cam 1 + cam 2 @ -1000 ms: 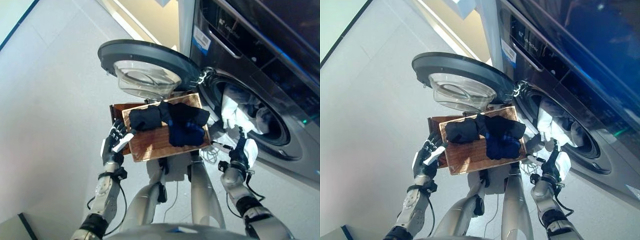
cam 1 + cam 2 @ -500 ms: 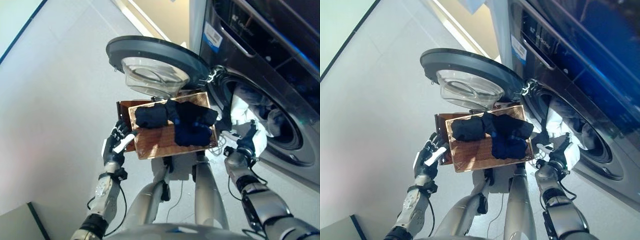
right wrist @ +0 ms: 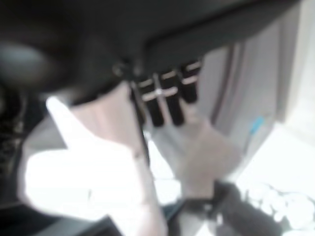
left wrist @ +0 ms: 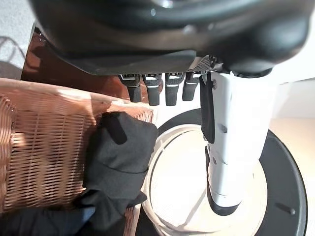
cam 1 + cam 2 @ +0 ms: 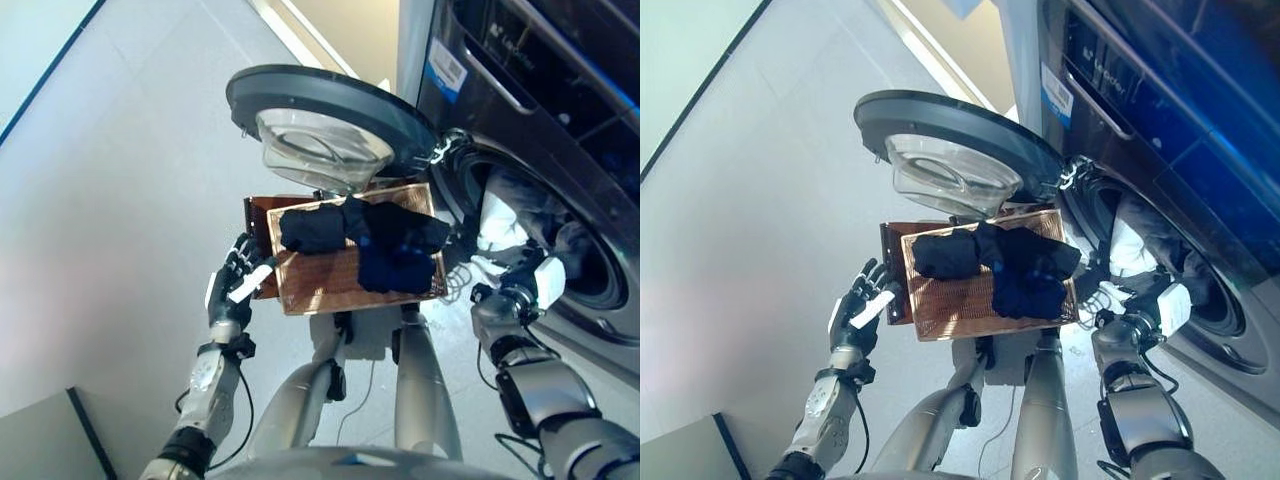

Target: Pick up the clothes and place them into the washing machine

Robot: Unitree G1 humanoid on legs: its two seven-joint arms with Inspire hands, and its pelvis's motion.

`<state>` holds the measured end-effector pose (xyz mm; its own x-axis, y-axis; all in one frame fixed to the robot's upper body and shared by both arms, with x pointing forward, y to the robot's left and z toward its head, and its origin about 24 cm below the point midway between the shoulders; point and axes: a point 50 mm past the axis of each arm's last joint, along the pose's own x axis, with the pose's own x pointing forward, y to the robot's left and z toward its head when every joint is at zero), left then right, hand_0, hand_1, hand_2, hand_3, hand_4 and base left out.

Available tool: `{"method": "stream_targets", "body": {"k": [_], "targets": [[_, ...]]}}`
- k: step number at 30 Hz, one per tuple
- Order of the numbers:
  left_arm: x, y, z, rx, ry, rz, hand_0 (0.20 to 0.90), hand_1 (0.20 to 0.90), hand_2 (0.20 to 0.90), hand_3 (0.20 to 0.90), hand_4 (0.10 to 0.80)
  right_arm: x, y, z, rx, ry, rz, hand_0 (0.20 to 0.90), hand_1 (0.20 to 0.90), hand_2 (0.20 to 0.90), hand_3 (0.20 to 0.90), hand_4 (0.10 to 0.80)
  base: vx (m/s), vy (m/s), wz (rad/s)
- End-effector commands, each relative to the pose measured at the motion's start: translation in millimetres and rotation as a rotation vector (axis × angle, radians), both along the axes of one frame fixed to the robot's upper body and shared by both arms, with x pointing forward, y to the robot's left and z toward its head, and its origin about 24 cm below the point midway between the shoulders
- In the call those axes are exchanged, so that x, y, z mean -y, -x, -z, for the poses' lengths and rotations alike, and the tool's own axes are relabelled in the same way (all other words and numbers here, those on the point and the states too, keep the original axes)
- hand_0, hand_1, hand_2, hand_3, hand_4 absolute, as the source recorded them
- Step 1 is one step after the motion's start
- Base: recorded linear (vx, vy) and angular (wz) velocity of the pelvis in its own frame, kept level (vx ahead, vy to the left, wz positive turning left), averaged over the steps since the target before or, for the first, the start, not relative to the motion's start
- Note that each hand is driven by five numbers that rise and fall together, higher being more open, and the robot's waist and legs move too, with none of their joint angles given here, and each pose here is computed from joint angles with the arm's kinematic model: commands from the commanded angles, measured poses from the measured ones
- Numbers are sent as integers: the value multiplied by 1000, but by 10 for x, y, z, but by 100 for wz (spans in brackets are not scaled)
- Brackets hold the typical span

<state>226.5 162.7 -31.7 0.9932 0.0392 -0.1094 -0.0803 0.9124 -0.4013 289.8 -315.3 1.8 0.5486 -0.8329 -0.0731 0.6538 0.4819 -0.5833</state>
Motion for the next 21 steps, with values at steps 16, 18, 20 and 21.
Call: {"method": "stream_targets", "body": {"k": [16,18,20,21], "targets": [[-156,-70,-460,245,-21,0,900,900,900,900,800,437,-394,-1064,140,267,-52,200,200,200,200,300,1,-16,0],[-157,-74,-465,248,-23,0,900,900,900,900,800,407,-410,-1047,140,258,-70,200,200,200,200,300,0,0,0],[-161,-74,-465,249,-27,-1,900,900,900,900,800,400,-417,-1049,145,250,-77,200,200,200,200,300,0,0,0],[-165,-74,-468,250,-28,-1,900,900,900,900,800,395,-423,-1052,151,241,-81,200,200,200,200,300,0,0,0]]}}
